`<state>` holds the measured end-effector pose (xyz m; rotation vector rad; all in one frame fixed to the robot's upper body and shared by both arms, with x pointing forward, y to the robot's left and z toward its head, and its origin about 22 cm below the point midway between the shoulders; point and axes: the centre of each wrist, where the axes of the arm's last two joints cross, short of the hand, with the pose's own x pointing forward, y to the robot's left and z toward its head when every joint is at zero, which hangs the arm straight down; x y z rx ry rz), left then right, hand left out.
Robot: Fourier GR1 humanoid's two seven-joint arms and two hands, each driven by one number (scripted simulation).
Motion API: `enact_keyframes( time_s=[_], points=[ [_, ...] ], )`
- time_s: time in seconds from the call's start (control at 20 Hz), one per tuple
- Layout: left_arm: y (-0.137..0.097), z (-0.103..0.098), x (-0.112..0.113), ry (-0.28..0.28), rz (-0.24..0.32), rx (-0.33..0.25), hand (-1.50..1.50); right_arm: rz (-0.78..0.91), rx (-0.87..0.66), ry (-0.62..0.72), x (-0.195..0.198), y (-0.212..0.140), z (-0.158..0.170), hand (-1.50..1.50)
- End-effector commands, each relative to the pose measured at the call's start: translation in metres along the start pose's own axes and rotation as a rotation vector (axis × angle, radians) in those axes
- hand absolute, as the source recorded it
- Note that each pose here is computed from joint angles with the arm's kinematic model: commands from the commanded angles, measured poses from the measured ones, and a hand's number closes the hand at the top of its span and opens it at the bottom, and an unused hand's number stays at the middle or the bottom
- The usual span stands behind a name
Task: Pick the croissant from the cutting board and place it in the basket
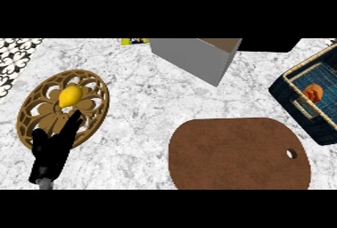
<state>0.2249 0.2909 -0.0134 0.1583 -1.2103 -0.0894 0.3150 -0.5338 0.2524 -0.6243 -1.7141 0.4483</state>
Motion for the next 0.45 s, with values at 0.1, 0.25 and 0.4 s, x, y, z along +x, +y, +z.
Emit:
enact_keyframes(
  time_s=[0.1,0.25,0.4],
  points=[
    [-0.008,0.009,-0.039,0.179,0.027,-0.031,0.0,-0.129,-0.083,0.076,-0.008,-0.037,0.018,-1.5],
    [0.001,0.006,-0.033,0.176,0.022,-0.023,0.0,-0.116,-0.152,0.103,-0.021,-0.044,0.03,-1.5],
    [-0.012,0.002,-0.028,0.151,0.016,-0.03,0.0,-0.108,-0.142,0.127,-0.015,-0.069,0.047,-1.5]
  ],
)
